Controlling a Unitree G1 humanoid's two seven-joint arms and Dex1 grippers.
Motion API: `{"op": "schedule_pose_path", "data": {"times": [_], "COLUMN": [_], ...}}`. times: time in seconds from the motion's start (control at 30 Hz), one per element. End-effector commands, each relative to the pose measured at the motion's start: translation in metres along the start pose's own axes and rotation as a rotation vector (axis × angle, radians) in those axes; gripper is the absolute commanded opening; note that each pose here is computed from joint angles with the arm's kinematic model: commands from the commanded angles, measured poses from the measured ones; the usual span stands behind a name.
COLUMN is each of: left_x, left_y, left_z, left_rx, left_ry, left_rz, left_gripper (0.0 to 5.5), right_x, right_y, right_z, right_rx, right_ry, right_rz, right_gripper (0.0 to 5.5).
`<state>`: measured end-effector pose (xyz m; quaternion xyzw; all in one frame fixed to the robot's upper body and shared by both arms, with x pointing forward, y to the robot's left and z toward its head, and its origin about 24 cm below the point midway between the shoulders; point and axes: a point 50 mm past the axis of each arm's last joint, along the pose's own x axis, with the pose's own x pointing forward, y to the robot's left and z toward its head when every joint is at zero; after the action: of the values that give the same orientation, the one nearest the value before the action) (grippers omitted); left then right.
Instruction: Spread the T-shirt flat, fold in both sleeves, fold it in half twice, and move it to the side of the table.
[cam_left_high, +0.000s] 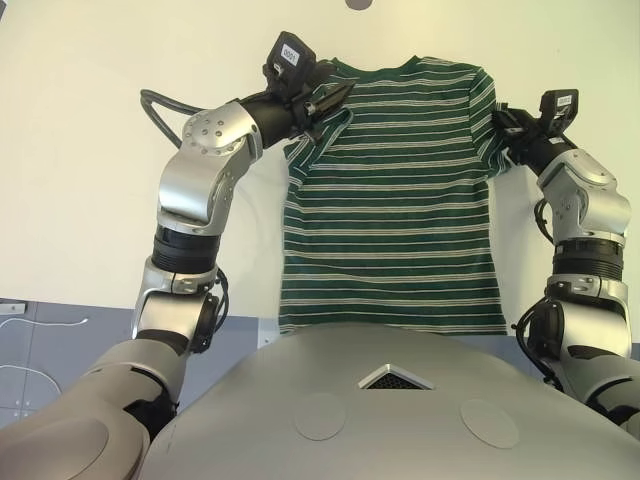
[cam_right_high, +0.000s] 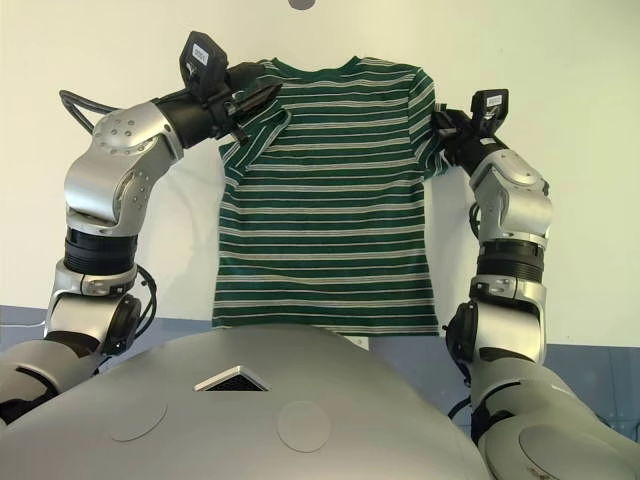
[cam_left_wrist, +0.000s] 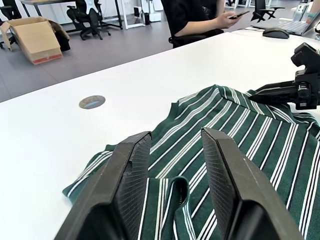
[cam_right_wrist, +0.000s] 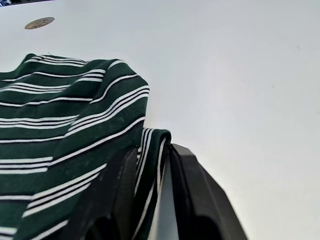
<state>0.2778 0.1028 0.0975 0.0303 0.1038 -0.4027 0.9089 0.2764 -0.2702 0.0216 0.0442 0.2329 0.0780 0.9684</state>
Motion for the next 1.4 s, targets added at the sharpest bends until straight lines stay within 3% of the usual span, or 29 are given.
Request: {"op": "schedule_pose_path", "data": {"times": [0.03, 0.1, 0.27, 0.5, 0.7, 0.9, 1.07, 1.2, 1.3, 1.4], "left_x": [-0.004, -0.006, -0.002, -0.019, -0.016, -0.015, -0.014, -0.010, -0.009, -0.006], "left_y": [-0.006, -0.014, -0.035, -0.010, -0.021, -0.023, -0.023, -0.023, -0.021, -0.021], "left_z": [-0.017, -0.025, -0.047, -0.117, -0.116, -0.113, -0.108, -0.104, -0.100, -0.095], "left_rx": [0.084, 0.155, 0.335, 0.427, 0.348, 0.334, 0.341, 0.346, 0.356, 0.363], "left_ry": [0.098, 0.144, 0.243, 0.605, 0.554, 0.538, 0.523, 0.500, 0.486, 0.465], "left_rz": [-0.033, -0.090, -0.232, -0.145, -0.171, -0.180, -0.174, -0.157, -0.139, -0.121], "left_gripper": [1.84, 1.84, 1.84, 1.84, 1.84, 1.84, 1.84, 1.84, 1.84, 1.84], "right_x": [0.000, 0.000, -0.004, -0.015, -0.016, -0.007, -0.005, -0.001, -0.001, 0.000], "right_y": [-0.002, -0.004, -0.008, -0.017, -0.011, -0.010, -0.014, -0.011, -0.010, -0.010], "right_z": [-0.001, -0.002, 0.005, 0.018, 0.019, 0.015, 0.017, 0.007, 0.000, 0.000], "right_rx": [0.061, 0.101, 0.135, 0.224, 0.298, 0.341, 0.317, 0.221, 0.125, 0.049], "right_ry": [0.032, 0.041, -0.020, -0.122, -0.167, -0.122, -0.123, -0.031, 0.033, 0.046], "right_rz": [0.012, 0.023, 0.035, 0.027, 0.034, -0.008, -0.050, -0.065, -0.078, -0.103], "right_gripper": [0.41, 0.04, 0.04, 0.04, 0.04, 1.12, 1.12, 2.02, 2.06, 1.41]}}
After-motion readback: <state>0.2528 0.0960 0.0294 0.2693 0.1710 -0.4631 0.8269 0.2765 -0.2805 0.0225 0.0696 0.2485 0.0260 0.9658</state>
